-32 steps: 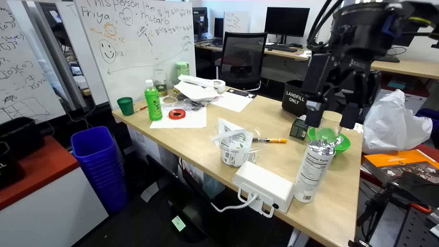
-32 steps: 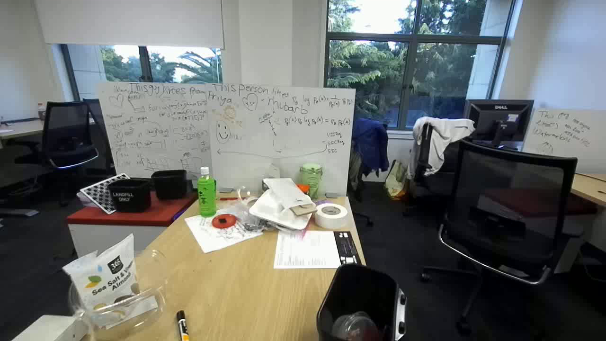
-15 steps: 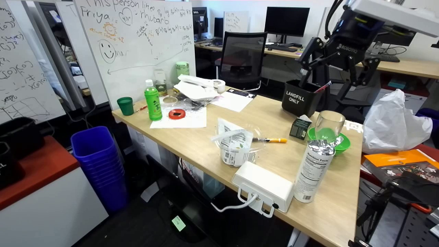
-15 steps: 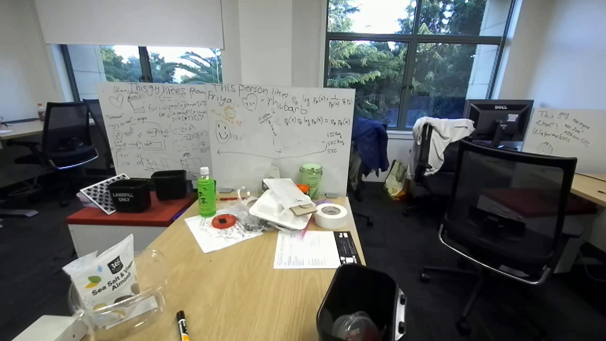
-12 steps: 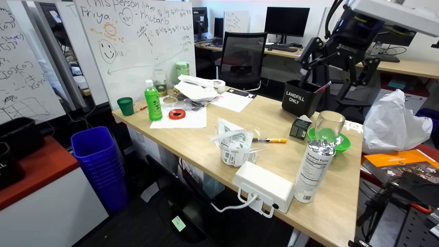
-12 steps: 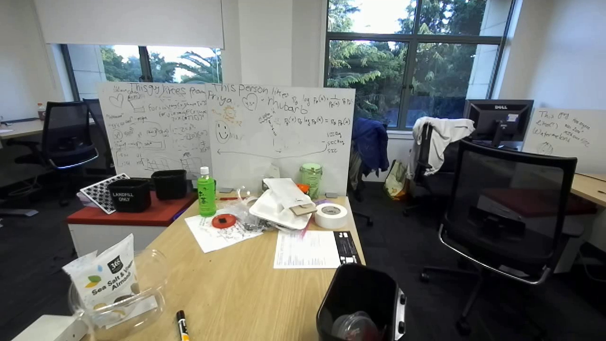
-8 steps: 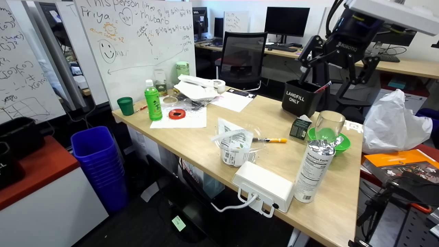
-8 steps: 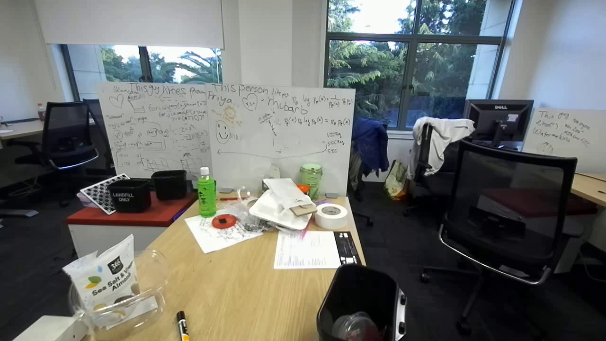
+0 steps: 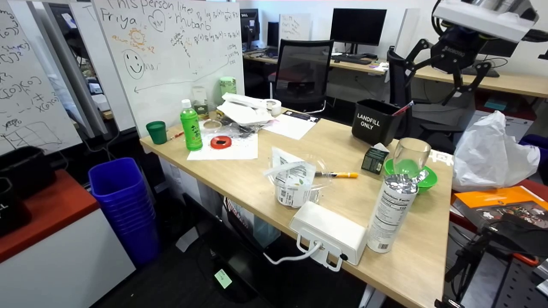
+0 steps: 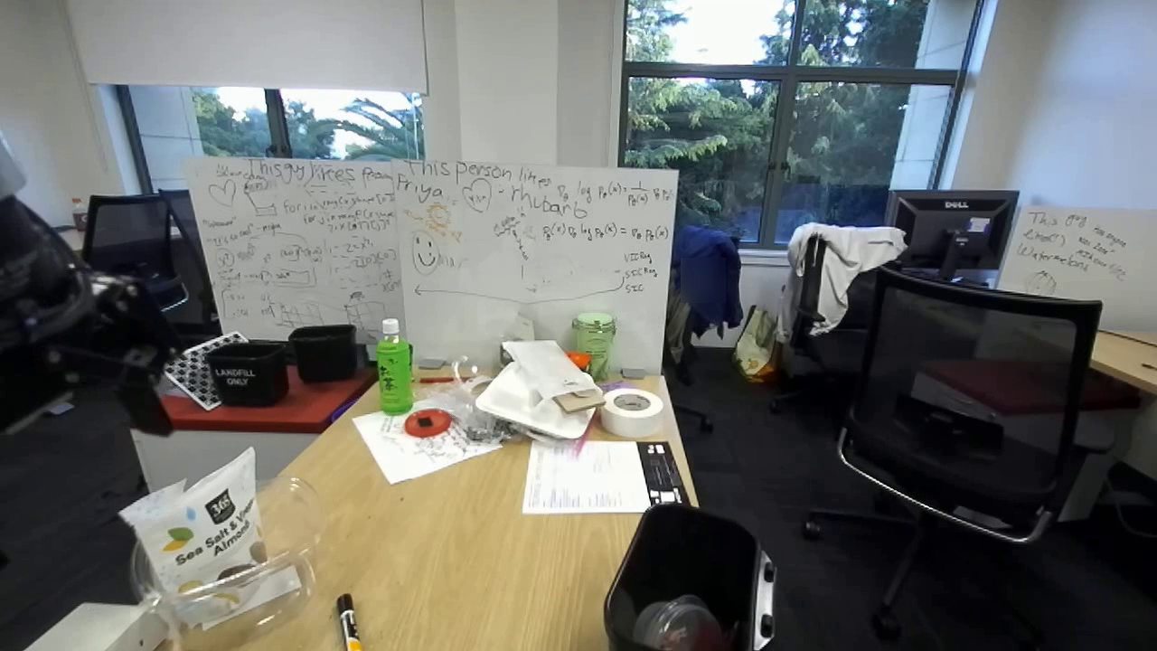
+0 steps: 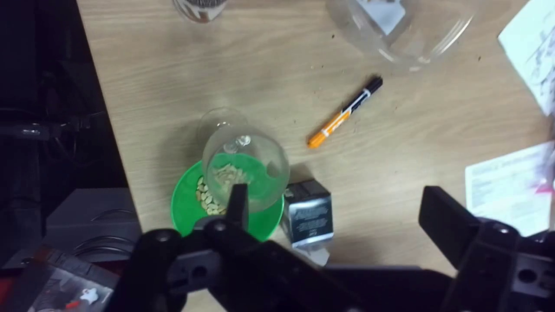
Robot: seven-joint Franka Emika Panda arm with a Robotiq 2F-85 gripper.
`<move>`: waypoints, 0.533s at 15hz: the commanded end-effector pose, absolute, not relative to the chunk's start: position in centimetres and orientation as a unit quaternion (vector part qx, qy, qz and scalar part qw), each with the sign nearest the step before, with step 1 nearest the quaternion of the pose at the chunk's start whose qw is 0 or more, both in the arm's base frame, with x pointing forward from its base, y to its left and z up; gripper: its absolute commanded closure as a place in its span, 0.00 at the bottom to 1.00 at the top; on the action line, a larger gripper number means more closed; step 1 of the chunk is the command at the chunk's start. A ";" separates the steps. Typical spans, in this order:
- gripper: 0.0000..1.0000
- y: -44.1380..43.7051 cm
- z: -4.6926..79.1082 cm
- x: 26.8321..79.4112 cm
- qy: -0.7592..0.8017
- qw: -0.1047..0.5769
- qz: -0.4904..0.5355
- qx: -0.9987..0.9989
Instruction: Put the green bowl behind the wine glass
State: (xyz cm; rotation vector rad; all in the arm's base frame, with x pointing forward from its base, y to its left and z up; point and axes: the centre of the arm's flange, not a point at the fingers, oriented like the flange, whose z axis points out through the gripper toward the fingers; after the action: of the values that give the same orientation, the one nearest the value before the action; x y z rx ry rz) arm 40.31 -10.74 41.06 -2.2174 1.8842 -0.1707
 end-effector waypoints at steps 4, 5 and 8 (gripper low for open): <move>0.00 -14.6 38.1 40.0 0.724 0.093 -0.040 -0.683; 0.00 -14.6 37.7 40.2 0.730 0.092 -0.038 -0.676; 0.00 -14.6 37.8 40.4 0.735 0.093 -0.040 -0.670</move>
State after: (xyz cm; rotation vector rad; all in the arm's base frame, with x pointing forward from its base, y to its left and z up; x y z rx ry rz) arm 40.44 -14.64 37.85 -1.9886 2.1830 -0.1181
